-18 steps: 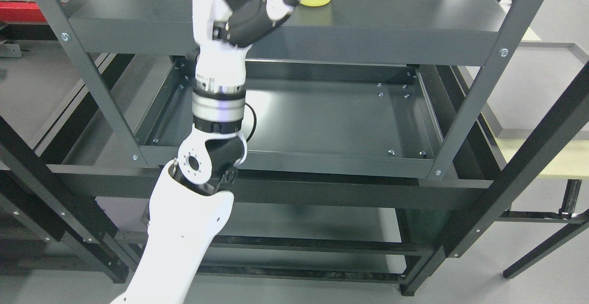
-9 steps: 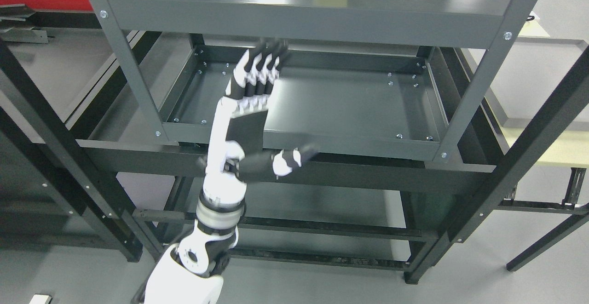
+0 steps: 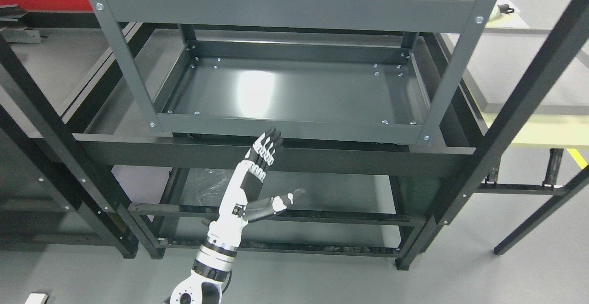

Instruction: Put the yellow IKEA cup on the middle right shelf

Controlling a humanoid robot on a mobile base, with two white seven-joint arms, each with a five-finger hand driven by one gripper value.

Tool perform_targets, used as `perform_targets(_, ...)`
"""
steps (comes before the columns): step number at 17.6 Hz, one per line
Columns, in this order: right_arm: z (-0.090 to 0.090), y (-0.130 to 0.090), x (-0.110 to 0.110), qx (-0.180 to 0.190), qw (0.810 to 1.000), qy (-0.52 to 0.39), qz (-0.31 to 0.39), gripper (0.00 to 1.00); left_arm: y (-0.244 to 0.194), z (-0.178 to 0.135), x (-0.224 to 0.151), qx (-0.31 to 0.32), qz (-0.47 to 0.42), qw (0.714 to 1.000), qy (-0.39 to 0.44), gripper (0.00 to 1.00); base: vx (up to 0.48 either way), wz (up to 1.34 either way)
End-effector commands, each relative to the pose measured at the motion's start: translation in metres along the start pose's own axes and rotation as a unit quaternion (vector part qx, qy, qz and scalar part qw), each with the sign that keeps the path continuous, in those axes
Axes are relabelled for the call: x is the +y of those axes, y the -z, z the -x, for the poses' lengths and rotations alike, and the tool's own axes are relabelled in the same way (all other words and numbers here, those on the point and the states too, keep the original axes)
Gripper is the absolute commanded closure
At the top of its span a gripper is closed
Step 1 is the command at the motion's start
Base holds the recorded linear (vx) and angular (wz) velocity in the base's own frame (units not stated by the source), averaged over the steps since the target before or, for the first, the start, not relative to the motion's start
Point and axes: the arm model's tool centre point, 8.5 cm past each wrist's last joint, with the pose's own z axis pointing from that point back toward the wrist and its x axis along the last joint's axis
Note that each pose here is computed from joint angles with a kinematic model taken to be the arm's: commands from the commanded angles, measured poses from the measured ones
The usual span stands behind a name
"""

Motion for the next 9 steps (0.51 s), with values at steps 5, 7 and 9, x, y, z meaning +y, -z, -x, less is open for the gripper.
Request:
perform_targets(5, 0.009, 0.001, -0.01, 0.007, 1.0, 0.002, 0.007, 0.01, -0.046, 0.022, 0.056, 0.124, -0.097, 0.987, 0.026, 0.01, -0.024, -0.1)
perform_targets(7, 0.009, 0.001, -0.01, 0.007, 1.0, 0.002, 0.007, 0.01, -0.043, 0.01, 0.064, 0.117, -0.109, 0.987, 0.031, 0.01, 0.008, 0.04)
perform_targets(9, 0.009, 0.001, -0.01, 0.007, 1.0, 0.002, 0.007, 0.01, -0.042, 0.001, 0.074, 0.106, -0.134, 0.985, 0.038, 0.01, 0.006, 0.03)
